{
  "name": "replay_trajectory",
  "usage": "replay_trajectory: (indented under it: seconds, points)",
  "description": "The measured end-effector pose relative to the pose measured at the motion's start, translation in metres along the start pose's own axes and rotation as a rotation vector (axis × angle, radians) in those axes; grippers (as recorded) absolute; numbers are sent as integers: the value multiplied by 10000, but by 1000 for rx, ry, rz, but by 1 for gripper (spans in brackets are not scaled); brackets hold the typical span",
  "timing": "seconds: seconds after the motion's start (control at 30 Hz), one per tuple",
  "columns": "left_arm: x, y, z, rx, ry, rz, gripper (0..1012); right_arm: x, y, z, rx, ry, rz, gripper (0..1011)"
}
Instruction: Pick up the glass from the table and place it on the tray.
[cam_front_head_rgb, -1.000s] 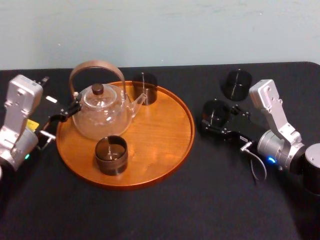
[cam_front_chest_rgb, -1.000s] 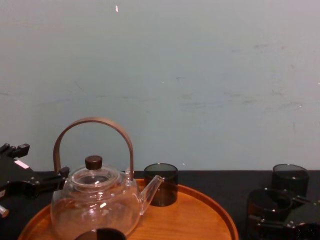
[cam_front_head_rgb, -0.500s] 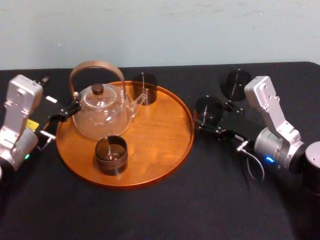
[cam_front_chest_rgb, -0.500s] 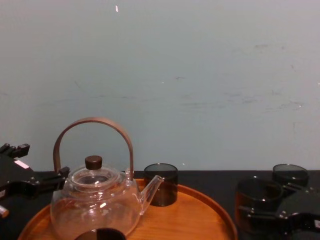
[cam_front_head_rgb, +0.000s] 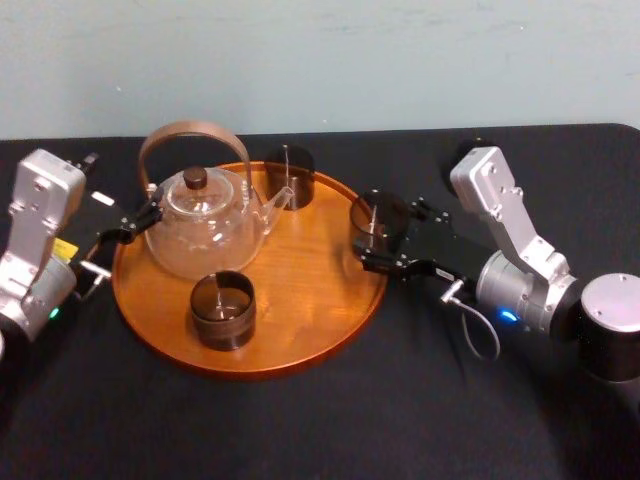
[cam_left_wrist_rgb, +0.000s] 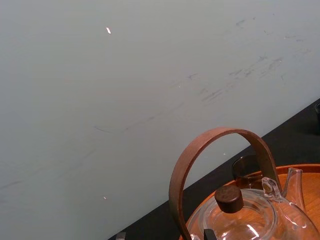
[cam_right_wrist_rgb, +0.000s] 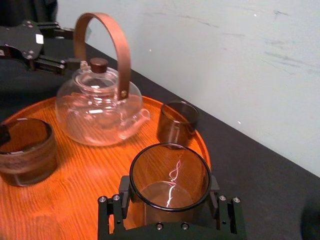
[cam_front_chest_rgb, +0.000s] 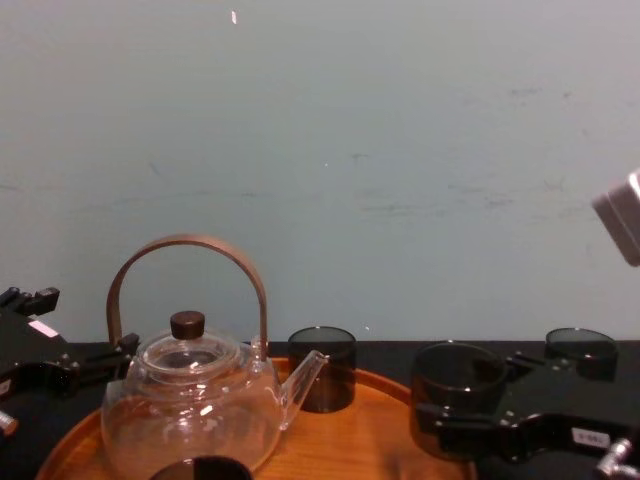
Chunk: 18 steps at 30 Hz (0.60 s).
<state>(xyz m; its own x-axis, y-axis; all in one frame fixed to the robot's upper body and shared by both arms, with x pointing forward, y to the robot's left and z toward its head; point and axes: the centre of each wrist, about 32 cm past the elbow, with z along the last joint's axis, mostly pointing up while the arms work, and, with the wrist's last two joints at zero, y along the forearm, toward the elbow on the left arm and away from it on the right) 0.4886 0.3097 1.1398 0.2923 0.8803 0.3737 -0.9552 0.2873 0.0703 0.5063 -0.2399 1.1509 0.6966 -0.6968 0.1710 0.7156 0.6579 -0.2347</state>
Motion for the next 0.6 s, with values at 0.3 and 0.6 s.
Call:
replay_trajectory:
  seconds: [0.3, 0.6]
  points:
    - [0, 0, 0, 0, 0, 0, 1009, -115, 104, 69, 11, -12, 44, 913]
    - [0, 0, 0, 0, 0, 0, 1010, -205, 170, 88, 11, -18, 77, 913]
